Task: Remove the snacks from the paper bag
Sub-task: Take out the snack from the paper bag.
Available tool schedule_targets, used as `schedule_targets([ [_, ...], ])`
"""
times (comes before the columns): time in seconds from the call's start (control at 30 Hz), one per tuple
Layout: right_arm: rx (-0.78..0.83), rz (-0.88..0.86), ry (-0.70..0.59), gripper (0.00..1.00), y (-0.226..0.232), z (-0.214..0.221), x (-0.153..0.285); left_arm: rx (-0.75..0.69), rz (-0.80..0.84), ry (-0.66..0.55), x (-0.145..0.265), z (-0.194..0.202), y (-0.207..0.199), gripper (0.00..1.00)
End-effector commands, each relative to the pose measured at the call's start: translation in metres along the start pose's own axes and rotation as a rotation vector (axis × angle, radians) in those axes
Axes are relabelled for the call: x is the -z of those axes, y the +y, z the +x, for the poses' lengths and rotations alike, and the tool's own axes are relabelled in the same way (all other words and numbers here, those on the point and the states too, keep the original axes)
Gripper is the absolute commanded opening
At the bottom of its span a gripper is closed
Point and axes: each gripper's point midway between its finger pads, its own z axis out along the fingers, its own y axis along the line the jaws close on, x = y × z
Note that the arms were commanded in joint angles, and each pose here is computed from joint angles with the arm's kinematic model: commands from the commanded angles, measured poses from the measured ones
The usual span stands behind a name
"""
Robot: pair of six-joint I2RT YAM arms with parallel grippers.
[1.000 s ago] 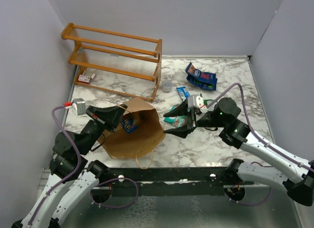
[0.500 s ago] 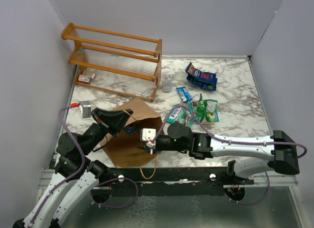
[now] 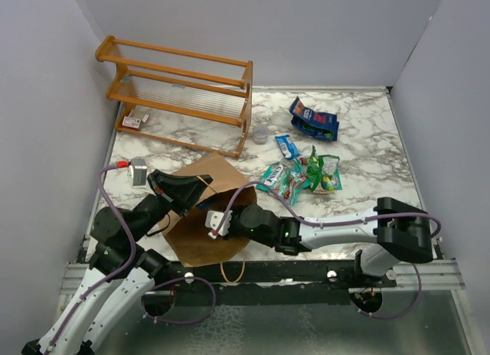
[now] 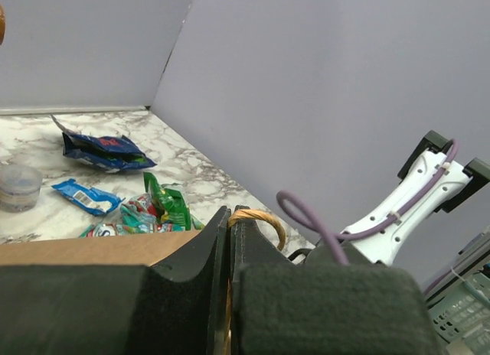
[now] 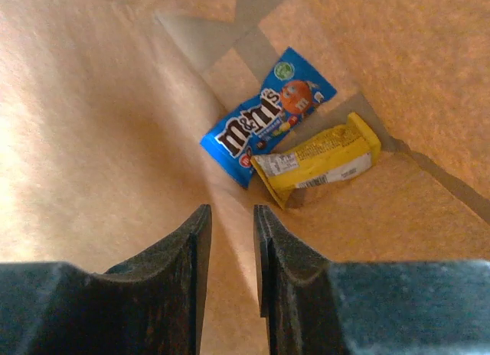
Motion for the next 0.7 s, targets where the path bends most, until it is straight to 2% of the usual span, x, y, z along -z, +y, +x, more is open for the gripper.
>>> schedule_targets([
  [0.0, 0.141, 0.137, 0.019, 0.29, -0.021, 0.004, -0.013, 0.005, 0.069, -0.025, 0.000, -0.007, -0.015, 0.00],
  [0.33, 0.349, 0.228, 0.072, 0.45, -0.023, 0.026, -0.050, 0.030, 0.097, -0.026, -0.001, -0.007, -0.020, 0.00],
  [0.67, 0.351, 0.151, 0.094, 0.58, -0.011, 0.025, -0.087, 0.039, 0.084, -0.016, -0.002, -0.004, -0.016, 0.00],
])
